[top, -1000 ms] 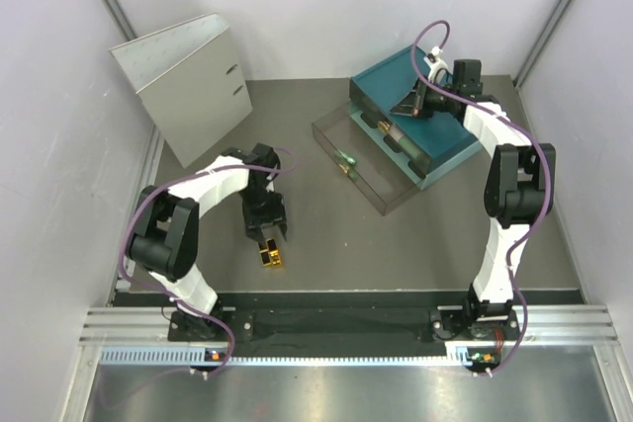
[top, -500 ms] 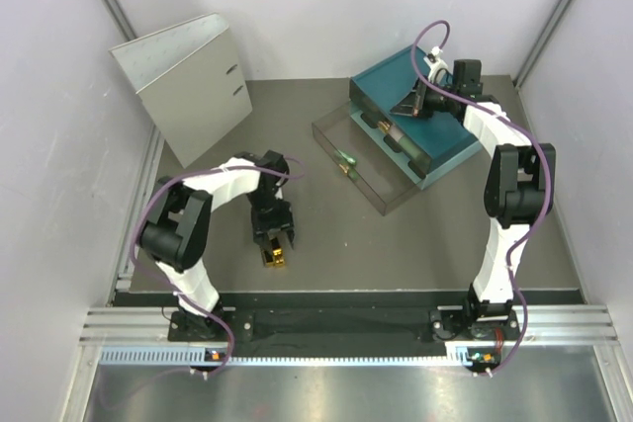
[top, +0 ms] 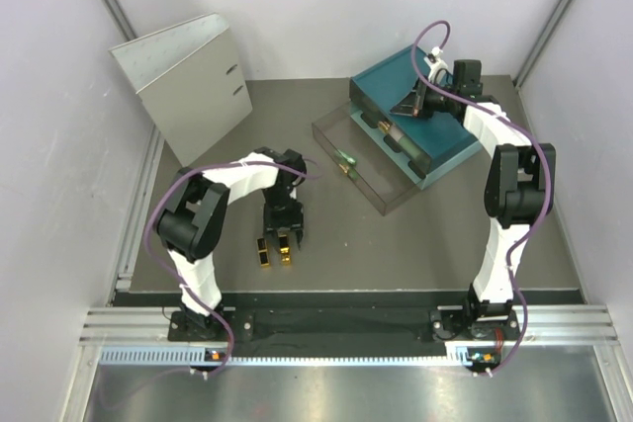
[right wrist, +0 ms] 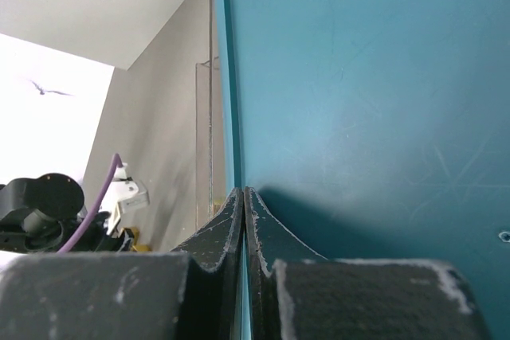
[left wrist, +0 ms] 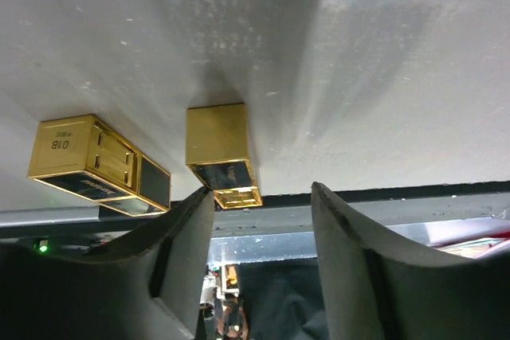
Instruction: Organize the makeup
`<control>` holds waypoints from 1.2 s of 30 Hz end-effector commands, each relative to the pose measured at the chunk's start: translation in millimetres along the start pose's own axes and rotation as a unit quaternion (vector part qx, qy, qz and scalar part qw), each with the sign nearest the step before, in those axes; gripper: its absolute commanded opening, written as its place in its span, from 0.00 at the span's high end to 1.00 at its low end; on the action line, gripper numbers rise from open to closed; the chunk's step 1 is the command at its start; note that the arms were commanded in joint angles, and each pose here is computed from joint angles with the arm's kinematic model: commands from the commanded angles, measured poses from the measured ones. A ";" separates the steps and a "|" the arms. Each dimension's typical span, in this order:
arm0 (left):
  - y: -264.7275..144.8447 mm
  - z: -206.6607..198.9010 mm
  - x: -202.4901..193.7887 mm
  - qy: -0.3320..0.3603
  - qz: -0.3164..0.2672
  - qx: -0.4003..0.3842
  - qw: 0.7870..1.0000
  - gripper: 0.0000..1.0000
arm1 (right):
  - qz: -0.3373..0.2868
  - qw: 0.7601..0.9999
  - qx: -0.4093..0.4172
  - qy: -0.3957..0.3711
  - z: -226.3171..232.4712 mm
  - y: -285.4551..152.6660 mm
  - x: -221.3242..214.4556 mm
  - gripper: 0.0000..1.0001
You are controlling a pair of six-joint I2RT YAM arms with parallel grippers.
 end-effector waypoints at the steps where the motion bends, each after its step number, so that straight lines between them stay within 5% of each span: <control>1: 30.1 3.2 9.8 0.020 -0.008 0.034 0.999 0.47 | 0.128 0.963 -0.200 0.127 -91.3 8.2 -90.0 1.00; 8: 39.5 12.5 11.1 0.039 -0.007 0.119 0.992 0.62 | 0.126 0.963 -0.200 0.127 -91.4 7.9 -89.1 0.99; 12: 29.9 3.2 19.6 0.052 -0.029 0.113 0.992 1.00 | 0.128 0.964 -0.198 0.127 -91.0 8.3 -89.9 0.99; 20: -48.2 -54.6 69.5 0.109 -0.151 0.009 0.982 1.00 | 0.128 0.963 -0.200 0.129 -91.9 8.2 -89.8 1.00; 27: -117.7 -116.5 116.7 0.173 -0.280 -0.136 0.935 1.00 | 0.128 0.963 -0.199 0.127 -91.8 8.2 -89.3 1.00; 31: -117.9 -142.7 143.0 0.178 -0.287 -0.197 0.920 1.00 | 0.129 0.963 -0.198 0.128 -91.5 8.9 -89.5 1.00; 36: -112.5 -165.0 157.6 0.174 -0.274 -0.285 0.902 0.76 | 0.130 0.963 -0.198 0.127 -91.9 9.0 -89.6 1.00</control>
Point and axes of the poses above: each gripper's point midway between its finger pads, its own y axis out along the fingers, its own z axis along the line the jaws close on, x = y × z, the point moved 10 cm from there along -y, back along the fingers, and after that the axes turned 5 degrees about y, right-handed, at the moved point
